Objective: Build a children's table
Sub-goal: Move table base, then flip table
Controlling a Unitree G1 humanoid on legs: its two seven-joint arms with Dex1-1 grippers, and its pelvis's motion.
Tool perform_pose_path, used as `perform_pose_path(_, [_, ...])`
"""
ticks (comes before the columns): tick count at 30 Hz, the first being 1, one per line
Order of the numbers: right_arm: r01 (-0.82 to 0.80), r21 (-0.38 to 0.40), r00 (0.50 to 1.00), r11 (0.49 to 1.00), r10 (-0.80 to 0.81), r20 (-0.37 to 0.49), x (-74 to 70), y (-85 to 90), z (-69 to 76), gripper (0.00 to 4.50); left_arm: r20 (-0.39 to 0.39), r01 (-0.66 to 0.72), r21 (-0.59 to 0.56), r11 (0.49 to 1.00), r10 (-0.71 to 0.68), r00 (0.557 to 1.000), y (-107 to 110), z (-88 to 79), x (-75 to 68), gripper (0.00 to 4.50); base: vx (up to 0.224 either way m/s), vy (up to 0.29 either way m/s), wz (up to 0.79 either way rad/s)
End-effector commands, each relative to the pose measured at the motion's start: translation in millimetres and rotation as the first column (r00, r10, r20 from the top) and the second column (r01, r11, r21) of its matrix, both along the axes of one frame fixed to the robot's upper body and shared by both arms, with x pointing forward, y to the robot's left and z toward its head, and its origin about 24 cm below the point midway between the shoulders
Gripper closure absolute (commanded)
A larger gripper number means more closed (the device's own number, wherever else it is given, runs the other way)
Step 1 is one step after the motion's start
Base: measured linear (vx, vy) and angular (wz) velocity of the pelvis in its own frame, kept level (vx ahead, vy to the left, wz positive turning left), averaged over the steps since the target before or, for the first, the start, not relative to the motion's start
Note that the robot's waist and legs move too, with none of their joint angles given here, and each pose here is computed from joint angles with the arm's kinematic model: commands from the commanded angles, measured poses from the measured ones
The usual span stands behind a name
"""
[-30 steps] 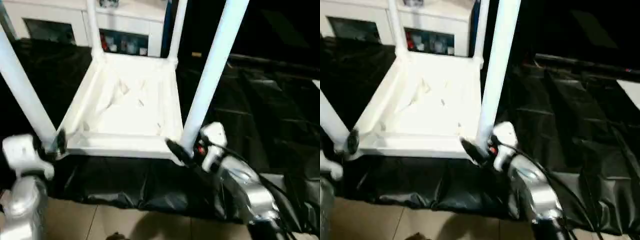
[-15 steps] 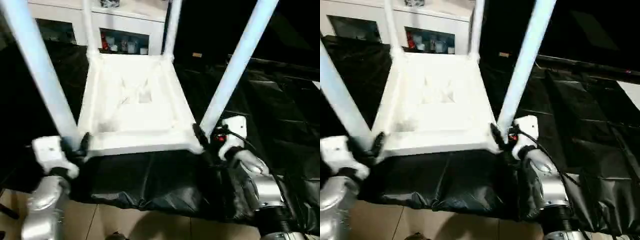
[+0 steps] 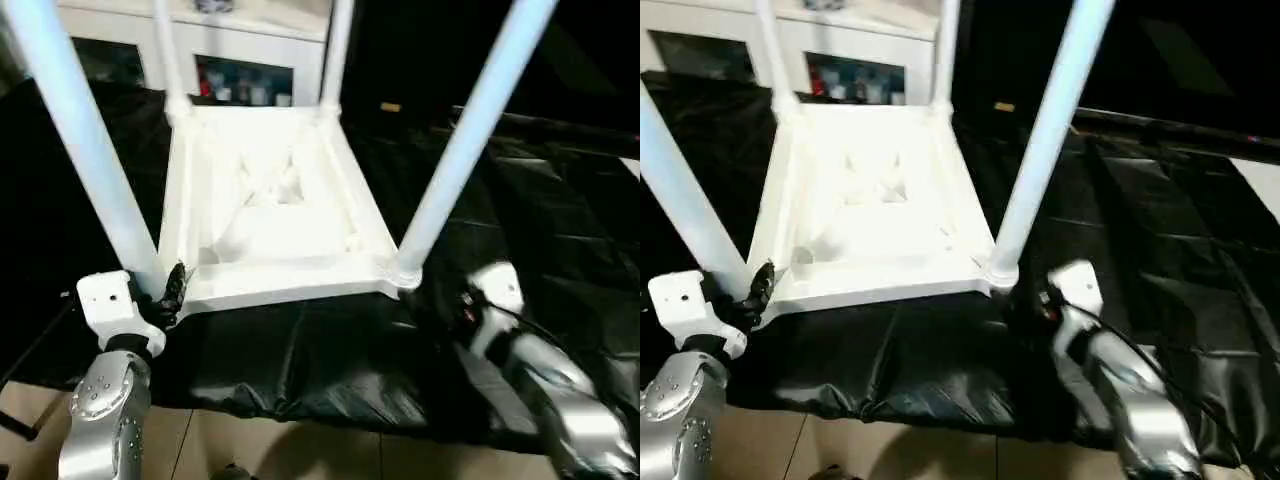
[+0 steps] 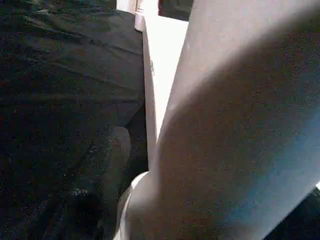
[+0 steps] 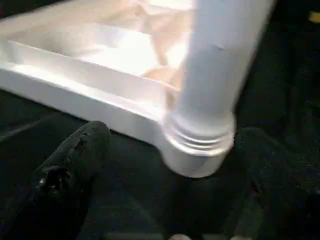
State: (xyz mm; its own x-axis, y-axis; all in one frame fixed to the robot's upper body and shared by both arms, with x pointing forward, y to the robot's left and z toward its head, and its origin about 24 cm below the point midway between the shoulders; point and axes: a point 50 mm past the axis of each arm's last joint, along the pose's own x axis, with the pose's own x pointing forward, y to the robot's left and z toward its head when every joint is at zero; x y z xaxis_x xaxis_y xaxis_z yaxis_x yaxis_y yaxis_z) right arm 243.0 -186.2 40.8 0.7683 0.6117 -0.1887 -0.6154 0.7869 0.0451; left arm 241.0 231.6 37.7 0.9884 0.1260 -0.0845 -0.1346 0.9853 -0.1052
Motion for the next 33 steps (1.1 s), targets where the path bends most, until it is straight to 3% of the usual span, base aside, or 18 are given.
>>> perform_pose_path(1, [-0.083, 0.029, 0.997, 0.996, 0.083, 0.001, -7.6, 1.8, 10.9, 0.0, 0.05, -0.015, -0.035, 0.999, 0.017, 0.999, -1.5, 9.3, 1.4, 1.46, 0.0, 0.0, 0.0])
perform_pose_path(3, [-0.132, 0.053, 0.991, 0.99, 0.133, -0.013, -12.1, 5.7, 15.0, 0.0, 0.075, -0.007, -0.031, 1.0, 0.01, 0.997, -2.5, 12.4, 1.8, 1.46, 0.0, 0.0, 0.0])
perform_pose_path(5, [-0.177, 0.035, 0.984, 0.984, 0.178, -0.022, -13.0, 14.0, 15.8, 0.0, 0.122, 0.008, 0.079, 0.997, -0.018, 0.992, -3.8, 21.1, 1.9, 1.46, 0.0, 0.0, 0.0])
perform_pose_path(6, [-0.177, 0.035, 0.984, 0.984, 0.178, -0.022, -13.0, 14.0, 15.8, 0.0, 0.122, 0.008, 0.079, 0.997, -0.018, 0.992, -3.8, 21.1, 1.9, 1.46, 0.0, 0.0, 0.0])
perform_pose_path(7, [-0.201, 0.029, 0.979, 0.979, 0.202, -0.029, -11.0, 25.3, 15.1, 0.0, 0.149, 0.027, 0.203, 0.979, -0.058, 0.987, -7.1, 27.8, 2.5, 1.46, 0.0, 0.0, 0.0])
perform_pose_path(8, [-0.203, 0.031, 0.978, 0.979, 0.204, -0.031, -10.2, 28.3, 14.7, 0.0, 0.155, 0.03, 0.213, 0.977, -0.064, 0.986, -8.1, 28.7, 2.7, 1.65, 0.0, 0.0, 0.0])
perform_pose_path(9, [-0.203, 0.031, 0.978, 0.979, 0.204, -0.031, -10.2, 28.3, 14.7, 0.0, 0.155, 0.03, 0.213, 0.977, -0.064, 0.986, -8.1, 28.7, 2.7, 1.82, 0.0, 0.0, 0.0])
perform_pose_path(15, [-0.215, 0.024, 0.974, 0.976, 0.217, -0.065, -5.8, 48.9, 6.3, 0.0, 0.116, 0.014, 0.186, 0.983, -0.036, 0.993, -7.0, 22.9, -2.7, 1.82, 0.0, 0.0, 0.0])
perform_pose_path(17, [-0.223, 0.025, 0.972, 0.975, 0.224, -0.07, -4.7, 53.5, 5.2, 0.0, 0.117, 0.016, 0.173, 0.985, -0.036, 0.993, -6.4, 22.8, -3.7, 1.48, 0.0, 0.0, 0.0])
perform_pose_path(27, [-0.22, 0.023, 0.968, 0.975, 0.221, -0.12, 0.7, 65.6, -3.4, 0.0, 0.04, 0.007, 0.063, 0.998, -0.009, 0.999, -5.4, 12.9, -5.8, 1.42, 0.0, 0.0, 0.0])
perform_pose_path(28, [-0.221, 0.02, 0.967, 0.975, 0.221, -0.123, 0.9, 66.3, -4.3, 0.0, 0.032, 0.005, 0.063, 0.998, -0.007, 0.999, -5.1, 12.0, -6.0, 1.7, 0.0, 0.0, 0.0])
perform_pose_path(33, [-0.224, 0.024, 0.965, 0.974, 0.225, -0.135, 3.4, 72.8, -8.3, 0.0, 0.037, -0.005, 0.038, 0.999, 0.003, 0.999, -2.3, 14.0, -6.0, 1.98, 0.0, 0.0, 0.0])
